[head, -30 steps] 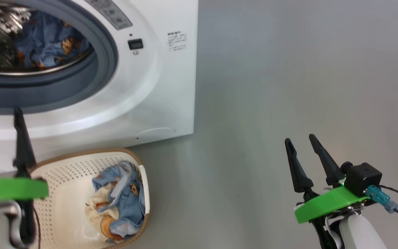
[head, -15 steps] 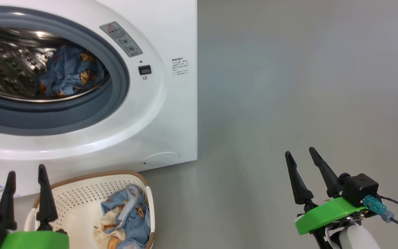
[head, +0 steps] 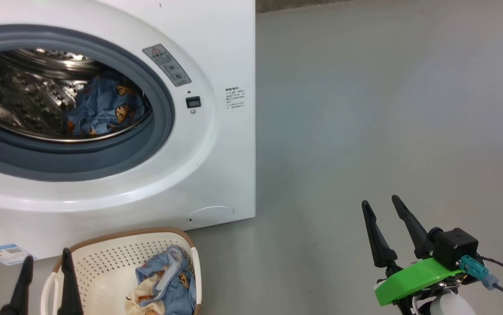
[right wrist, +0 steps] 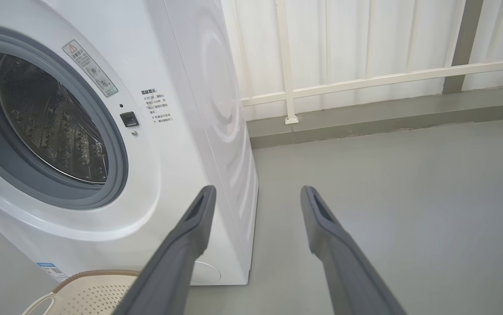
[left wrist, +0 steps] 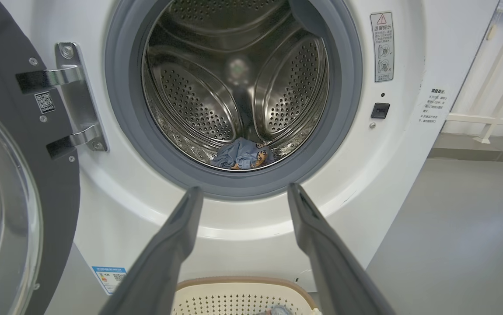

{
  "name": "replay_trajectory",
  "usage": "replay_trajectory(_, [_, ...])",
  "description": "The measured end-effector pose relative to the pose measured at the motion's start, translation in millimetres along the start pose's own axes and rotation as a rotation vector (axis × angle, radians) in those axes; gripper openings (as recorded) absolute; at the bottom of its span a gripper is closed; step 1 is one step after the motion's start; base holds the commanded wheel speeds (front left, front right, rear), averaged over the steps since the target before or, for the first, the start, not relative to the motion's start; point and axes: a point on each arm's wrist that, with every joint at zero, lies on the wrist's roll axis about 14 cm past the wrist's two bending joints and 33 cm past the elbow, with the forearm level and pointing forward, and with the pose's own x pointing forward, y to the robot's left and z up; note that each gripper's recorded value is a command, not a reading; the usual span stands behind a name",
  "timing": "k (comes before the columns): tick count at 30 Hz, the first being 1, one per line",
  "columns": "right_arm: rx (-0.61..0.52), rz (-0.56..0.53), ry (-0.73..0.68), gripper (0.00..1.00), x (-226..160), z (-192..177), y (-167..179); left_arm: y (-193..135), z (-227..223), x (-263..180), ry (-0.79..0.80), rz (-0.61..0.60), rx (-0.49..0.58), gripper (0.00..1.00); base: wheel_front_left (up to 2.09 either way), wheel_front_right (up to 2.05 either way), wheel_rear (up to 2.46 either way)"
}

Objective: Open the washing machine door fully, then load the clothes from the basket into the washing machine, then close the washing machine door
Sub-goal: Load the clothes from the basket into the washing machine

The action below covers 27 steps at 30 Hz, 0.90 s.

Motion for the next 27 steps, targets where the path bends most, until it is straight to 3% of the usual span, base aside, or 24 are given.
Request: replay_trajectory(27, [-0.016,0.025,-0.026,1.0,-4,9,8,-3,-13,-30,0.047,0.02,-0.006,1.0,0.0,0.0,0.0])
